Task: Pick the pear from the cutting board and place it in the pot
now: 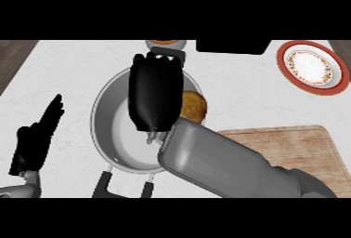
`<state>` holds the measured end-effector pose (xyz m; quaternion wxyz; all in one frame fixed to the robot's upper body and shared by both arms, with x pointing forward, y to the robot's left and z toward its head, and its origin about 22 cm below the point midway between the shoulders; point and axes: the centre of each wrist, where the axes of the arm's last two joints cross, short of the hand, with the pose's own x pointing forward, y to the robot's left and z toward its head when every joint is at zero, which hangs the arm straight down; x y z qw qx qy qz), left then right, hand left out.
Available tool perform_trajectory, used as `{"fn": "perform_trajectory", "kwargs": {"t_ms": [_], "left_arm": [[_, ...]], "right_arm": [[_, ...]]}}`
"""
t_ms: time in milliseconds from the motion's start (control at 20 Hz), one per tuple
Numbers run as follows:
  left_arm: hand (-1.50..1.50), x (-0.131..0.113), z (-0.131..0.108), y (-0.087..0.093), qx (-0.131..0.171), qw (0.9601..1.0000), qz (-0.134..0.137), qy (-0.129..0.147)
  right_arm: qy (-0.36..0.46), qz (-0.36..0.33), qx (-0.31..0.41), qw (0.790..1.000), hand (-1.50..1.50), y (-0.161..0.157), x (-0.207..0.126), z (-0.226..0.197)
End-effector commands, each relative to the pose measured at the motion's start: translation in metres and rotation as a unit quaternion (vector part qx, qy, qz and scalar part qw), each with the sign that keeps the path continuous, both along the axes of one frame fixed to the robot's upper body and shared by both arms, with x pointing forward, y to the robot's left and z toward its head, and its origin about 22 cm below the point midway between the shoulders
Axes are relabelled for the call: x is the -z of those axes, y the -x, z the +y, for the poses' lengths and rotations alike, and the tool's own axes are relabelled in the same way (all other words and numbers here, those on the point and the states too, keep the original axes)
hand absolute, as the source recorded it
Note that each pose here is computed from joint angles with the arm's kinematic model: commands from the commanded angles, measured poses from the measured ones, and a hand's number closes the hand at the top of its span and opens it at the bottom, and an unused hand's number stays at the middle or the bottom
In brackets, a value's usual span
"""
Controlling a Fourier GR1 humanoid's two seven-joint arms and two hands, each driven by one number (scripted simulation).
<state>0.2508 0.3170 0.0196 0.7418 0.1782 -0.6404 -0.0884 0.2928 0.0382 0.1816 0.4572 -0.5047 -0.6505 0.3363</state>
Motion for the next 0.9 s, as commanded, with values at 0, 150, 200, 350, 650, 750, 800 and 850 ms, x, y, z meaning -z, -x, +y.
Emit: {"fn": "perform_trajectory", "kwargs": {"t_ms": [0,150,200,350,650,750,800,850], "left_arm": [[0.0,-0.001,-0.001,0.002,0.003,1.0,-0.007,-0.002],[0.0,-0.006,-0.007,-0.005,0.002,0.9999,-0.01,-0.001],[0.0,-0.002,-0.006,0.0,-0.003,0.9999,-0.01,-0.005],[0.0,0.009,0.009,0.013,-0.01,0.9999,-0.005,-0.006],[0.0,-0.012,-0.022,-0.005,0.014,0.9997,-0.017,0.003],[0.0,-0.004,0.005,0.001,0.017,0.9998,-0.005,-0.001],[0.0,-0.009,-0.017,0.001,0.013,0.9999,-0.006,0.009],[0.0,-0.003,-0.007,-0.009,-0.004,1.0,-0.006,-0.002]], "right_arm": [[-0.023,0.024,0.072,0.997,1.5,-0.032,0.012,0.004],[-0.035,0.043,0.069,0.996,1.5,-0.048,0.027,-0.001],[-0.076,0.042,0.059,0.994,1.5,-0.051,0.029,-0.009],[-0.114,0.062,0.084,0.988,-1.5,-0.065,0.038,-0.02],[-0.174,0.064,0.046,0.982,-1.5,-0.07,0.057,-0.021],[-0.175,0.061,0.038,0.982,-1.5,-0.075,0.055,-0.017],[-0.176,0.057,0.036,0.982,-1.5,-0.072,0.042,-0.008],[-0.185,0.029,0.027,0.982,-1.5,-0.077,0.048,-0.013]]}}
